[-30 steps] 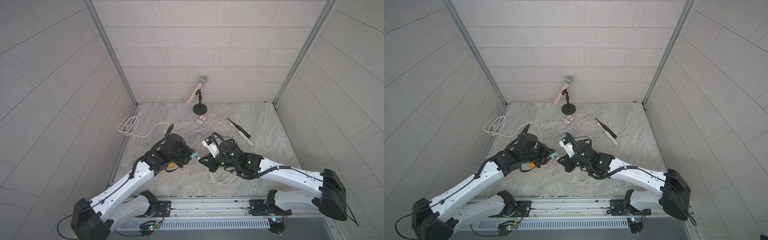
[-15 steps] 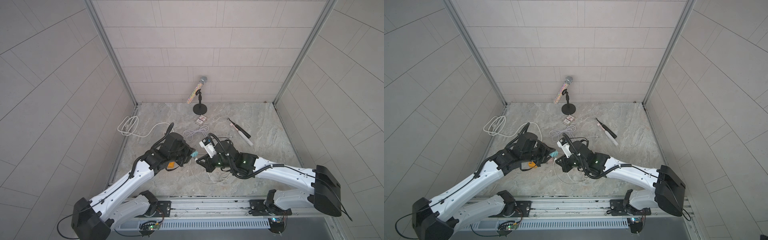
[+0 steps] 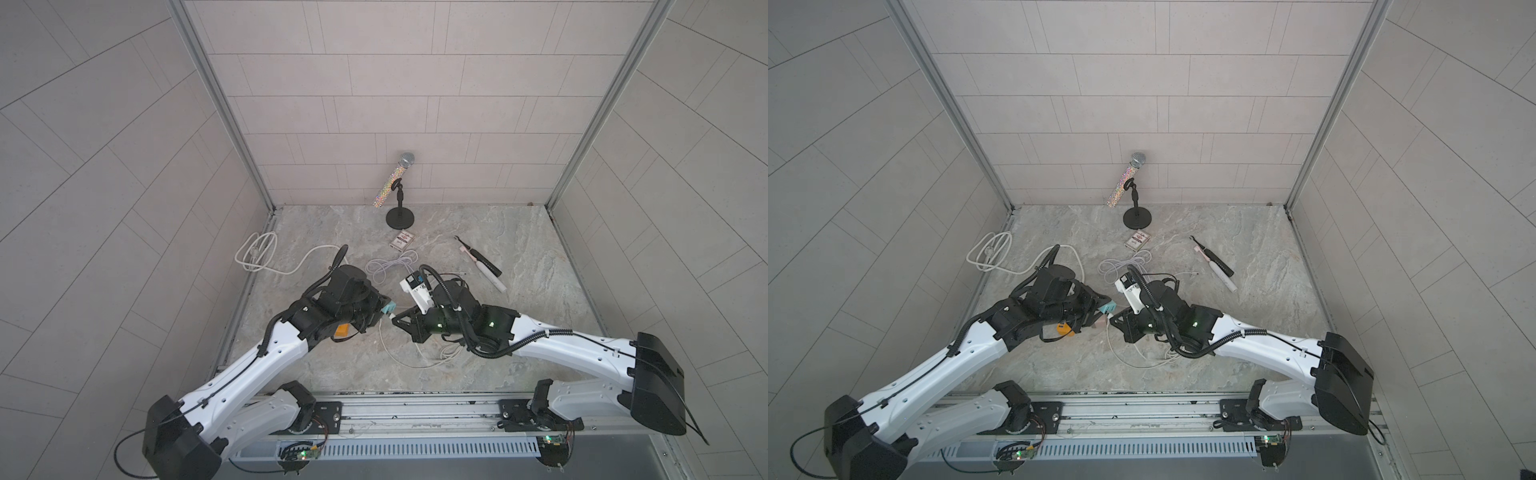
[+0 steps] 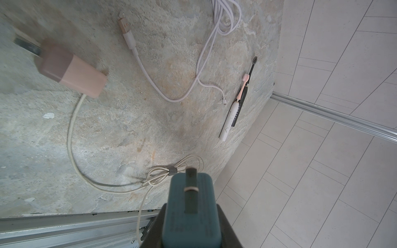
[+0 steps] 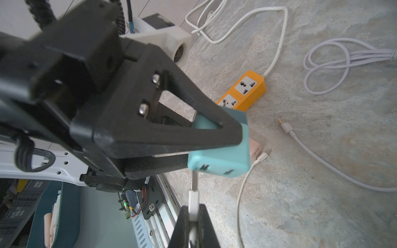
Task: Charge the electric toothbrush
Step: Insert the charging cable into the plug.
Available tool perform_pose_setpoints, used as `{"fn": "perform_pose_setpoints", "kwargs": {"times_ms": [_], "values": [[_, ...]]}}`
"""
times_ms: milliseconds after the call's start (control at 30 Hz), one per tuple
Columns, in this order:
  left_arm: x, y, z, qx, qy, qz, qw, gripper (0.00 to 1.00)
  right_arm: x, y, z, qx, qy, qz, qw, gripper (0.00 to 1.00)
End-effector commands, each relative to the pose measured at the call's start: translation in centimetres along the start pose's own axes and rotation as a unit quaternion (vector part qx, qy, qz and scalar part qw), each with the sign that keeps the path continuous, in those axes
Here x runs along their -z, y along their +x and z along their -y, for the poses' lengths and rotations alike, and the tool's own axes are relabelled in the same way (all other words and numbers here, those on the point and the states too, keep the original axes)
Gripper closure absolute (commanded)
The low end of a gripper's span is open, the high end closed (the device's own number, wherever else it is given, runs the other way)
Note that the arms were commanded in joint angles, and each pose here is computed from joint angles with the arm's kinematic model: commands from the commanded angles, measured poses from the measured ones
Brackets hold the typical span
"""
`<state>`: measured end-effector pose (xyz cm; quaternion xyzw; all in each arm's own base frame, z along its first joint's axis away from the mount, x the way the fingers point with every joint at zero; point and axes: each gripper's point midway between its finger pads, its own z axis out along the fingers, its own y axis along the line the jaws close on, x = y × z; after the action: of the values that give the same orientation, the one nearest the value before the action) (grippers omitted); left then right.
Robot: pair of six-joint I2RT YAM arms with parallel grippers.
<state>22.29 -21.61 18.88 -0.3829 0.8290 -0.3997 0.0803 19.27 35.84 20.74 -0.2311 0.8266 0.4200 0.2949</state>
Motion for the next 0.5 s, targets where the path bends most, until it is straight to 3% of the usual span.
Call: {"fn": "perform_pose_setpoints", "kwargs": {"times_ms": [0, 233, 467], "values": [[0.7, 0.2, 1.3, -0.013, 0.023, 0.001, 1.0, 0.92, 0.8, -1.1, -0.3, -0.008, 0.002, 0.021, 1.0, 1.0], [1.2, 0.4, 2.1, -0.014, 0.039, 0.0, 0.999, 0.92, 0.7, -1.0, 0.6, -0.016, 0.019, 0.021, 0.999, 1.0], [0.9, 0.5, 2.0, -0.018, 0.034, -0.002, 0.999, 0.92, 1.0, -2.3, -1.0, -0.017, -0.014, 0.037, 0.999, 1.0]]}}
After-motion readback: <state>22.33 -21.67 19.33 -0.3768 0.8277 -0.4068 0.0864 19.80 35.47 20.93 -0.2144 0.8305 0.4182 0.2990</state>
